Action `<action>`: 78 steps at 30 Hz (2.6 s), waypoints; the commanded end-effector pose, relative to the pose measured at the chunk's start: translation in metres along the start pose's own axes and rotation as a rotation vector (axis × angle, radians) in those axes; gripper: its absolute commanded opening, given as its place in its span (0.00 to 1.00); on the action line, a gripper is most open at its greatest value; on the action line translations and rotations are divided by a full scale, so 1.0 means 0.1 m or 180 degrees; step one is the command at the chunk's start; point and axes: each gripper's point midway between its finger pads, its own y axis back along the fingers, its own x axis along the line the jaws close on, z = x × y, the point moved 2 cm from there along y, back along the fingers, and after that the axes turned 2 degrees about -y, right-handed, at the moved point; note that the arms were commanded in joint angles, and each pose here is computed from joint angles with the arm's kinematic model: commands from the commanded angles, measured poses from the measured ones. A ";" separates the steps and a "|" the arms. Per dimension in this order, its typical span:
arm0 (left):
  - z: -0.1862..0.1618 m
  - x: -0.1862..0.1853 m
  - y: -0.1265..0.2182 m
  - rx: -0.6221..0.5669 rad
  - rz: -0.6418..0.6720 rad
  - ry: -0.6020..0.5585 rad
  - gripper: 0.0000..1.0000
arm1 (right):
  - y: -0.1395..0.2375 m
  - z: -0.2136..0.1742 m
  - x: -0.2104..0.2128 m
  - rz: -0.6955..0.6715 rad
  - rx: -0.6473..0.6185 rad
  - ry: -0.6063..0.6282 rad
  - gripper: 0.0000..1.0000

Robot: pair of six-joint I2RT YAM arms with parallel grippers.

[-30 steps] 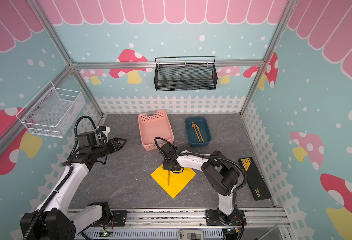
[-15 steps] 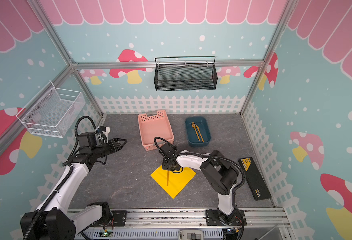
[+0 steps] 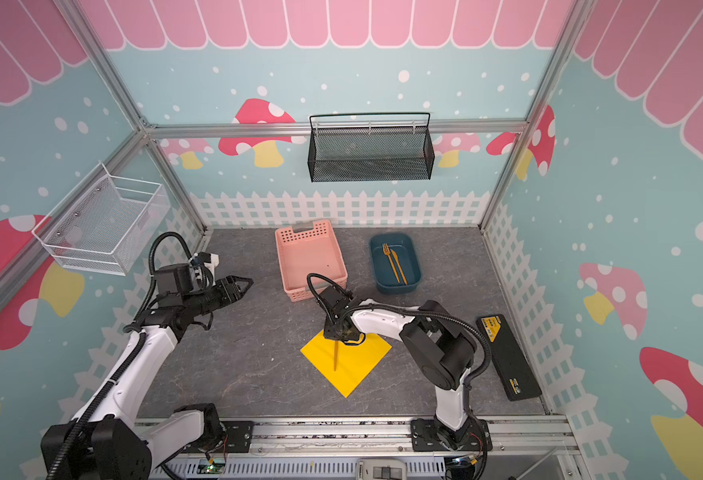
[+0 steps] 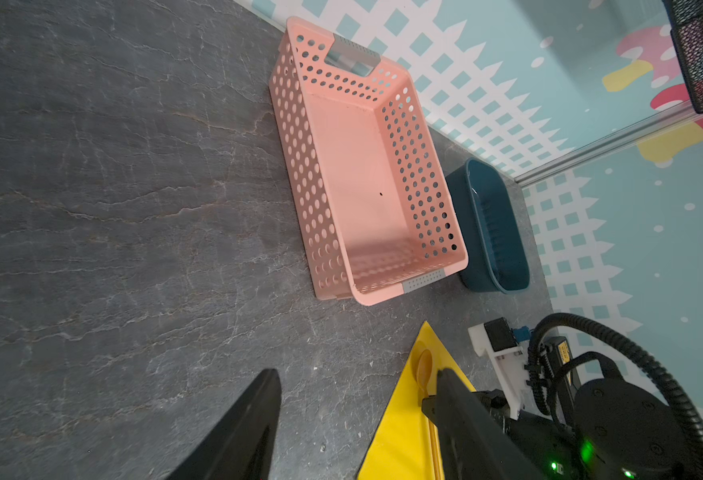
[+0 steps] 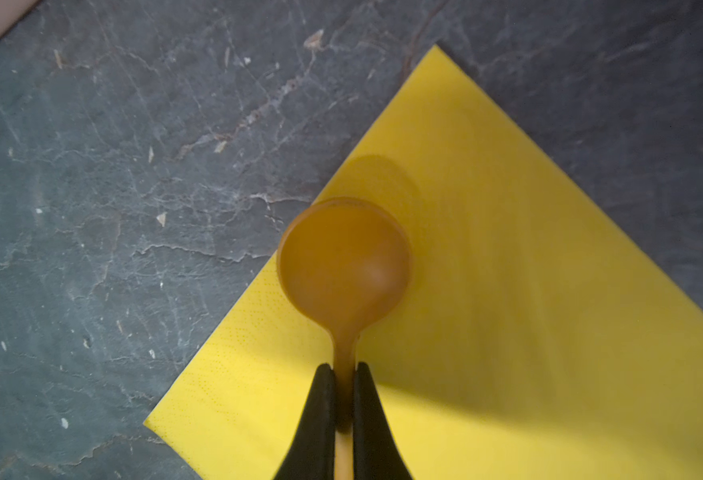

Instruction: Place the utensils on the paper napkin and roll it up

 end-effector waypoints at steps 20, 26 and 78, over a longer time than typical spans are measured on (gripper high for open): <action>-0.01 0.04 -0.01 0.0010 -0.0009 0.0038 0.64 | -0.04 -0.01 0.04 -0.0048 0.0033 0.0033 0.16; -0.01 0.04 -0.01 0.0008 -0.0006 0.0036 0.64 | -0.04 -0.01 0.03 -0.0065 0.0025 0.0029 0.12; -0.02 0.05 -0.03 0.0030 -0.0015 0.0065 0.66 | -0.14 -0.06 0.01 -0.0184 0.0084 0.0160 0.16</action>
